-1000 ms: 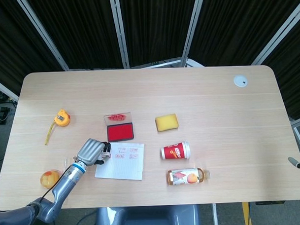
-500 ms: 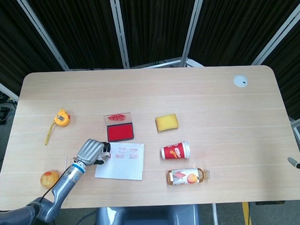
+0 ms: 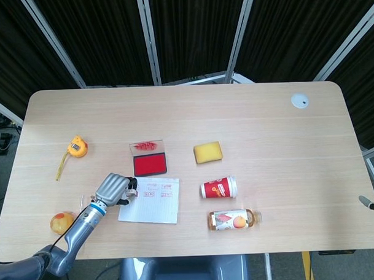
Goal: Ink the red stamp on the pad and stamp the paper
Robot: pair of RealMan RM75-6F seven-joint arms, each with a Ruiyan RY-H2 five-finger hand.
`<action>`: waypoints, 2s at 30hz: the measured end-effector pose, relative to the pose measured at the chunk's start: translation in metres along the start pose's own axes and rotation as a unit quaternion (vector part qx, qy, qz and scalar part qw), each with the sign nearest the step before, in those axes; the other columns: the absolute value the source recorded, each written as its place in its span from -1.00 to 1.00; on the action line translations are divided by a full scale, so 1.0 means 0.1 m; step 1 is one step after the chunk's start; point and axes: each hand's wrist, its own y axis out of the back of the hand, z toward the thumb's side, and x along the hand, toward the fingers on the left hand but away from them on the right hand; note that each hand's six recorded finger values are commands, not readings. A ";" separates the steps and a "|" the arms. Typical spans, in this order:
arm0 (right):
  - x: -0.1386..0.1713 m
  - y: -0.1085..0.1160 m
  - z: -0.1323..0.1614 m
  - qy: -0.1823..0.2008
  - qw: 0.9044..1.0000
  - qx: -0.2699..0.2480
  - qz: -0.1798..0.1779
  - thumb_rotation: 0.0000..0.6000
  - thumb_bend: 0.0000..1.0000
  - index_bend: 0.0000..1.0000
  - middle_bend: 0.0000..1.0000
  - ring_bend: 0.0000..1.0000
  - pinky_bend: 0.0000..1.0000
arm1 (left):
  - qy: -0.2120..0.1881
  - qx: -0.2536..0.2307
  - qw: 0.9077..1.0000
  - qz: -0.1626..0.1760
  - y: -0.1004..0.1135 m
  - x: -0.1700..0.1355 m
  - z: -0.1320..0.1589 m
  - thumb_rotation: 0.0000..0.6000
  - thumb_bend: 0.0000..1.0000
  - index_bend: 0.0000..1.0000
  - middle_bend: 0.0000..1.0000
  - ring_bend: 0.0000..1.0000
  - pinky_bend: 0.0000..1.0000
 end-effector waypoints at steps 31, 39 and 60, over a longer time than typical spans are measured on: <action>0.03 -0.01 0.05 0.008 1.000 -0.001 0.002 1.00 -1.00 -1.00 -1.00 -1.00 -1.00 | 0.003 -0.064 0.995 0.081 0.72 -0.22 -0.09 1.00 -0.15 0.13 0.09 0.51 0.68; 0.04 -0.01 0.06 0.011 1.000 0.000 0.003 1.00 -1.00 -1.00 -1.00 -1.00 -1.00 | 0.071 -0.080 0.992 0.068 0.61 -0.27 -0.51 1.00 -0.15 0.13 0.08 0.51 0.68; 0.02 -0.05 0.06 0.009 1.000 0.008 0.006 1.00 -1.00 -1.00 -1.00 -1.00 -1.00 | 0.103 -0.074 0.992 0.019 0.22 -0.25 -0.74 1.00 -0.15 0.07 0.04 0.51 0.68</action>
